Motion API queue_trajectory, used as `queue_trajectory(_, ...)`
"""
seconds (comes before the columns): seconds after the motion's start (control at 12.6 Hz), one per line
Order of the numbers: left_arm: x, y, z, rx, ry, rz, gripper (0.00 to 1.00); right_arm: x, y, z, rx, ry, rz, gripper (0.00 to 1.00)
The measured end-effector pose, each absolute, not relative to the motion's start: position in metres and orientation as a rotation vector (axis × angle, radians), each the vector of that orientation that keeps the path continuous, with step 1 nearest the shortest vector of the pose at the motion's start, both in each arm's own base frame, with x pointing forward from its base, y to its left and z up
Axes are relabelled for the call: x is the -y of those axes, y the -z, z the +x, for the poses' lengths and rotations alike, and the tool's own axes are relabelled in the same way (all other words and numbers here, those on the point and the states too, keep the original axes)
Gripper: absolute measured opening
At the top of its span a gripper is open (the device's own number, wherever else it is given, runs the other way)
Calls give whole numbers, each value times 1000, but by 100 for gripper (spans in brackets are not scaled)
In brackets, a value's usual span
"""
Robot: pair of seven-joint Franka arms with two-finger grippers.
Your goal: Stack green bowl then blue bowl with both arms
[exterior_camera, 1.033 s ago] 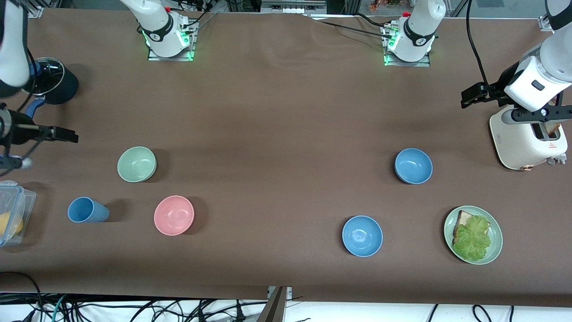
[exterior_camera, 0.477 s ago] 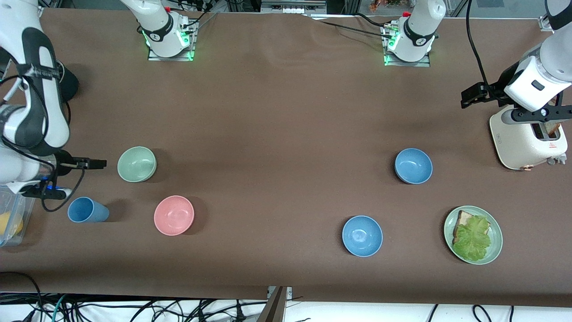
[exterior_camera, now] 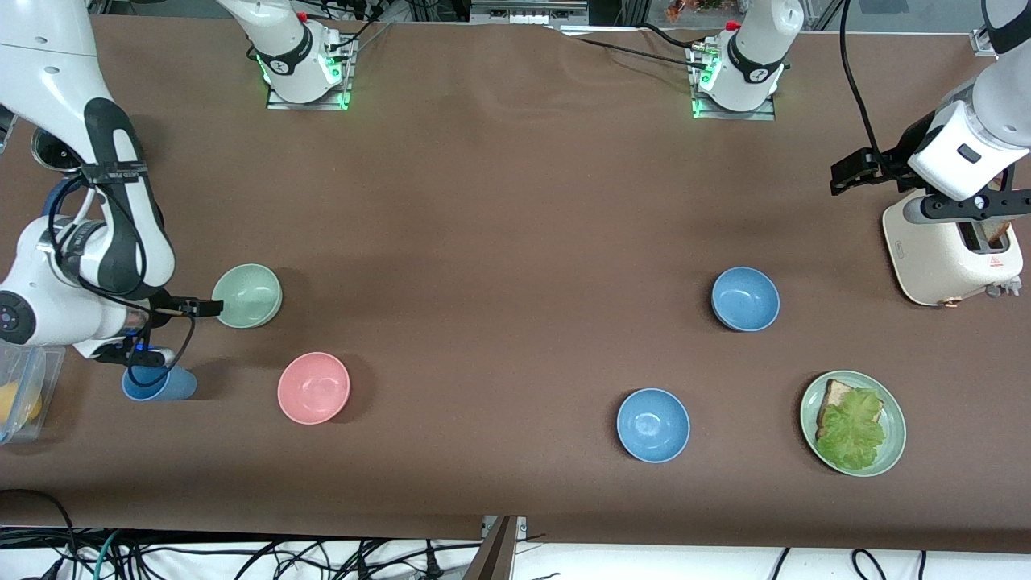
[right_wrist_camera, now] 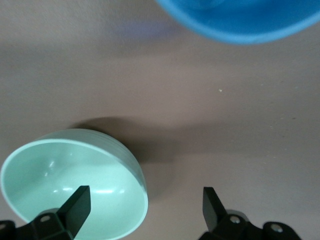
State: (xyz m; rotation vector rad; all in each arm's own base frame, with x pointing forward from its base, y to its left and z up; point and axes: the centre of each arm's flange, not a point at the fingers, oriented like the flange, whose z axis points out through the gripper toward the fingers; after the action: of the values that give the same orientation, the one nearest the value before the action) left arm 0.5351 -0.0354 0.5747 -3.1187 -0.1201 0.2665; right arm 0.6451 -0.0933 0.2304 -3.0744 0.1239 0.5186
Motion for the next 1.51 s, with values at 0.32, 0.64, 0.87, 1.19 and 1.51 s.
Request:
queue_trajectory(0.32, 37, -575, 535, 117, -266, -3119, 100, 89, -220, 638, -124, -550, -3057, 100)
queue_trajectory(0.64, 41, -575, 535, 104, -264, -3119, 100, 87, -210, 631, -132, -573, -3041, 94)
queue_trajectory(0.87, 36, -576, 535, 119, -263, -3119, 100, 87, -199, 627, -120, -545, -3048, 78)
queue_trajectory(1.19, 35, -576, 535, 120, -263, -3119, 100, 81, -194, 623, -156, -541, -2999, 27)
queue_trajectory(1.51, 35, -576, 535, 120, -263, -3119, 100, 64, -207, 630, -172, -525, -2936, 4)
